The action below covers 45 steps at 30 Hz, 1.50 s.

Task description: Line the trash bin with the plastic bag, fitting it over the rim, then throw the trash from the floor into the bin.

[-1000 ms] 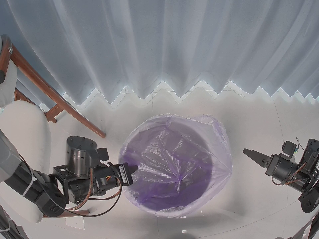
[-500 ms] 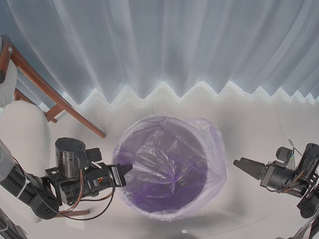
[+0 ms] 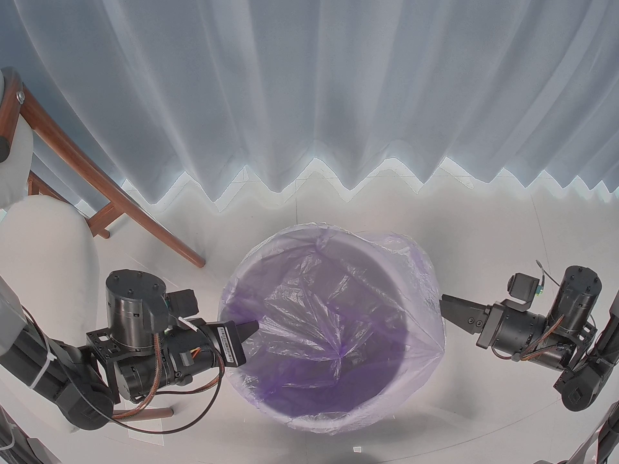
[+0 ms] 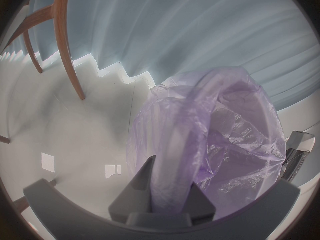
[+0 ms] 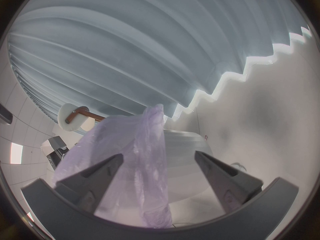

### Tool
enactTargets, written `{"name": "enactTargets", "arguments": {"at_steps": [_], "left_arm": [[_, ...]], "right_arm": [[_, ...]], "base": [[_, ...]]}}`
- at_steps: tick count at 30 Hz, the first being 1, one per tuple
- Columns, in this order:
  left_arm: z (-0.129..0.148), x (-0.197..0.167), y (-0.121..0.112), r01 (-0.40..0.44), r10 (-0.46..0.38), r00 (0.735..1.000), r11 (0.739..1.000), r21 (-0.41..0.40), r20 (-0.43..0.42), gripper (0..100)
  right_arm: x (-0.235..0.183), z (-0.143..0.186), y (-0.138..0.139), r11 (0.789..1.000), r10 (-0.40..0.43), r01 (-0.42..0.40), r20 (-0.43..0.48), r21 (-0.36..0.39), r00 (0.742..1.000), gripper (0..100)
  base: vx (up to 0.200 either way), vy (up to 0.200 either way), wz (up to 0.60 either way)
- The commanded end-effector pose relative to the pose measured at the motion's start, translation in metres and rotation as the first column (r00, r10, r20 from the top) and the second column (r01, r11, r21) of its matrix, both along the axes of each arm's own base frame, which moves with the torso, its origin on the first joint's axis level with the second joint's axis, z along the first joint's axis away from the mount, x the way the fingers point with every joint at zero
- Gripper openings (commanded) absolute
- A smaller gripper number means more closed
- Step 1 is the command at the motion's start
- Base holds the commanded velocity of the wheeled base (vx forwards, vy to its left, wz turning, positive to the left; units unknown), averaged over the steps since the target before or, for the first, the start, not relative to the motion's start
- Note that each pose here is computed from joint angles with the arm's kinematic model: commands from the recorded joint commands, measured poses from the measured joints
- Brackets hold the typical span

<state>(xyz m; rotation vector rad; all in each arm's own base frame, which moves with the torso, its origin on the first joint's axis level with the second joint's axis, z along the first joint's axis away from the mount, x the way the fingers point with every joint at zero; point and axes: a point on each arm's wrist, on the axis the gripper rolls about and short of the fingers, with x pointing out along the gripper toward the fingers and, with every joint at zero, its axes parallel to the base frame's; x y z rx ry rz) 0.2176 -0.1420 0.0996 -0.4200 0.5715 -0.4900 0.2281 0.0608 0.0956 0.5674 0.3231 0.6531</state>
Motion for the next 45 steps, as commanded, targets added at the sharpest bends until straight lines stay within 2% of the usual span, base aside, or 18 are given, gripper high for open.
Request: {"name": "enactTargets", "arguments": {"at_steps": [1, 10, 16, 24, 35, 36, 40, 45], "left_arm": [[-0.002, -0.003, 0.002, -0.001, 0.001, 1.000, 1.000, 0.004, -0.007, 0], [0.003, -0.015, 0.009, 0.011, -0.011, 1.000, 1.000, -0.006, 0.003, 0], [0.006, -0.027, 0.012, 0.063, -0.063, 0.998, 0.997, -0.039, 0.018, 0], [0.007, -0.030, 0.014, 0.090, -0.087, 0.995, 0.994, -0.065, 0.049, 0], [0.005, -0.029, 0.013, 0.083, -0.080, 0.996, 0.995, -0.056, 0.048, 0], [0.005, -0.029, 0.013, 0.083, -0.080, 0.996, 0.995, -0.057, 0.049, 0], [0.007, -0.027, 0.013, 0.079, -0.076, 0.995, 0.995, -0.055, 0.060, 0], [0.000, -0.024, 0.013, 0.079, -0.082, 0.993, 0.996, 0.034, 0.082, 0]], "right_arm": [[0.010, -0.018, 0.002, 1.000, -0.006, 0.004, -0.056, -0.020, 0.998, 0], [0.021, -0.029, -0.001, 0.999, -0.031, 0.028, -0.079, -0.033, 0.996, 0], [0.043, -0.042, -0.001, 0.988, -0.144, 0.139, -0.081, -0.066, 0.986, 0], [0.044, -0.053, -0.001, 0.987, -0.149, 0.140, -0.119, -0.080, 0.982, 0], [0.042, -0.051, -0.001, 0.983, -0.165, 0.156, -0.102, -0.097, 0.981, 0], [0.040, -0.051, -0.002, 0.983, -0.165, 0.154, -0.103, -0.104, 0.981, 100], [0.030, -0.052, -0.004, 0.981, -0.164, 0.149, -0.117, -0.125, 0.980, 100], [-0.001, -0.034, -0.014, 0.981, -0.173, 0.161, -0.116, -0.109, 0.978, 100]], "base": [[0.000, 0.000, 0.00], [0.000, 0.000, 0.00], [0.000, 0.000, 0.00], [0.000, 0.000, 0.00], [0.000, 0.000, 0.00], [0.000, 0.000, 0.00], [0.000, 0.000, 0.00], [0.000, 0.000, 0.00]]}}
